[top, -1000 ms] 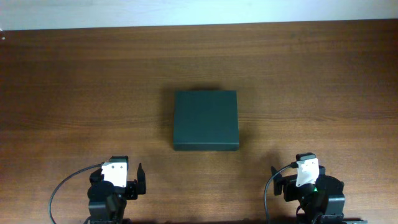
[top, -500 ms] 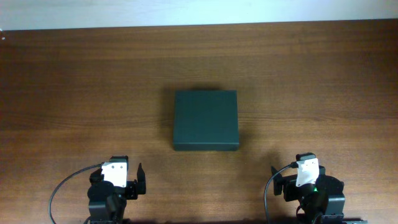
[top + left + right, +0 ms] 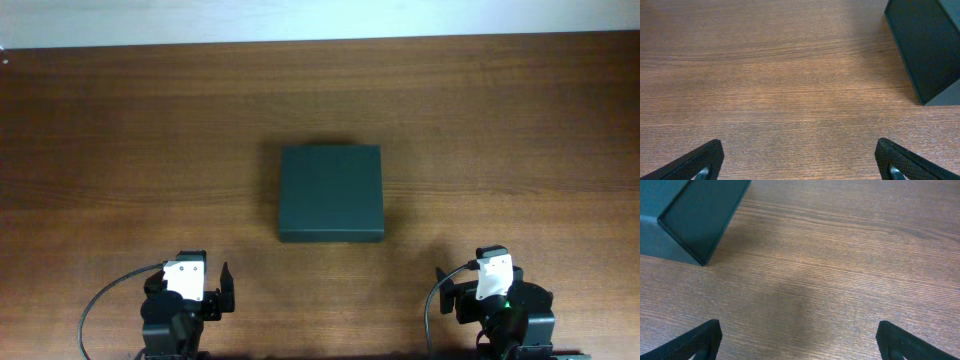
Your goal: Pack container
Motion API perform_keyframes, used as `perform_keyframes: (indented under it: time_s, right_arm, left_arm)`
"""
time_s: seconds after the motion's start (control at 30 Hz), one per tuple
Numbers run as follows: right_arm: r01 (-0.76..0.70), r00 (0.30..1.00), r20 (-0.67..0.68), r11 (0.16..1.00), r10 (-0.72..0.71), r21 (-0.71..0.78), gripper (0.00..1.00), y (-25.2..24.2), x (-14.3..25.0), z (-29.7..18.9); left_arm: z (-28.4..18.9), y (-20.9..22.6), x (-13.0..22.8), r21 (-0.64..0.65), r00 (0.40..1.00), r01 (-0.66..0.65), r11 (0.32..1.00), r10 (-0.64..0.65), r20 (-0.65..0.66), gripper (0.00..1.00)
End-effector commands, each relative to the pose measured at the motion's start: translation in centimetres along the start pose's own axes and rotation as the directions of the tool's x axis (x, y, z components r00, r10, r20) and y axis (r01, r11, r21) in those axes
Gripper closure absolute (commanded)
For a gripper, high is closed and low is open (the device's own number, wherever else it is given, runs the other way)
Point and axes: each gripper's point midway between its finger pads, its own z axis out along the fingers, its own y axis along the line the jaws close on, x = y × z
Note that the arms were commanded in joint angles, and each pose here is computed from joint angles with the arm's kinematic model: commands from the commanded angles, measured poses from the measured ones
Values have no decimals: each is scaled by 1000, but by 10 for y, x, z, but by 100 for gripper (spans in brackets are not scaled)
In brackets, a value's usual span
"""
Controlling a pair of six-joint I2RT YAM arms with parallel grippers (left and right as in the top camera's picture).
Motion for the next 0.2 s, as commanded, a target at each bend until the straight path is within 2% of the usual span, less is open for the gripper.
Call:
perform_keyframes:
  time_s: [0.0,0.17]
  right_arm:
    - [2,1000,5,1000,-2,24,1,-4,1,1]
    - [2,1000,5,1000,-2,24,1,-4,1,1]
  left_arm:
    - [1,1,1,-4,1000,16,1000,-16,3,1]
    - [1,1,1,-4,1000,16,1000,-16,3,1]
